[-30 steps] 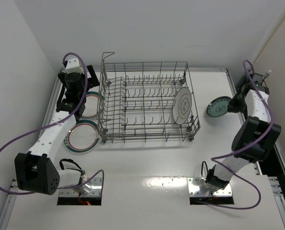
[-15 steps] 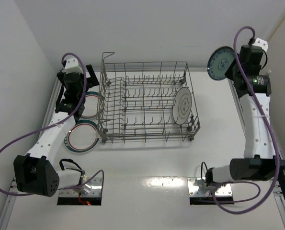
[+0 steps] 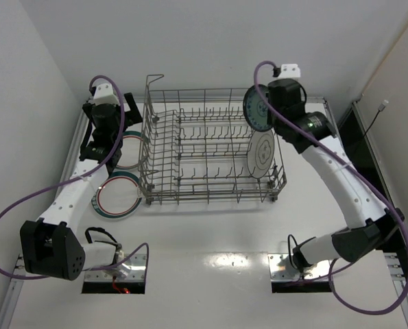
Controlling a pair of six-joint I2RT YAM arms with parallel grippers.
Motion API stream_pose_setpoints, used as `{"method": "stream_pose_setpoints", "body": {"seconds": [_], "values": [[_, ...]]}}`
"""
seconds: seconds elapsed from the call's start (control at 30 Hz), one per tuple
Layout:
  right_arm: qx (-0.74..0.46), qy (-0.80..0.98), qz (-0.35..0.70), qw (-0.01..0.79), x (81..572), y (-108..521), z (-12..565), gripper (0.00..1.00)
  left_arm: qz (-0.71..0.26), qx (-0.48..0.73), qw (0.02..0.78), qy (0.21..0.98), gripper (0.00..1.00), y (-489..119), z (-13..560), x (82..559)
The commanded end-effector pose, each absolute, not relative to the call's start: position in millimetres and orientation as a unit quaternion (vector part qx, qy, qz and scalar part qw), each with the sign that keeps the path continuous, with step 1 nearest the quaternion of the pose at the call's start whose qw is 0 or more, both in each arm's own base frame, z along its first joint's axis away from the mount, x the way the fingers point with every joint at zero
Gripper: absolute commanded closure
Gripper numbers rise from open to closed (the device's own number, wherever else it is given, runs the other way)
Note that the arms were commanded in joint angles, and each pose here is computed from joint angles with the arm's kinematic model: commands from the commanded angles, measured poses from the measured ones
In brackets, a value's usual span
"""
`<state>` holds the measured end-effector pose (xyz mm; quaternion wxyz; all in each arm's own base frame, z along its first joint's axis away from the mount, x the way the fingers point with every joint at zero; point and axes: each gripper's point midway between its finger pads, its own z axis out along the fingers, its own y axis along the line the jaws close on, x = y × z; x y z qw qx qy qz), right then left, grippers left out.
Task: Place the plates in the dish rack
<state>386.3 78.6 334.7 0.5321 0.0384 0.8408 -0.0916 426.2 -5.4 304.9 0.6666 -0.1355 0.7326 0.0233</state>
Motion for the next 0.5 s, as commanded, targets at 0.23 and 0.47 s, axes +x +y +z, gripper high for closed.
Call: {"method": "stream_pose_setpoints", "body": {"seconds": [0.23,0.47], "values": [[0.019,0.851,-0.216,0.478,395,91,284,1.0,0.009,-0.13,0.683,0.719,0.0,-11,323,430],[0.006,0.872,-0.227,0.434,393,105,243,1.0,0.009,-0.13,0.683,0.719,0.0,-11,323,430]]}}
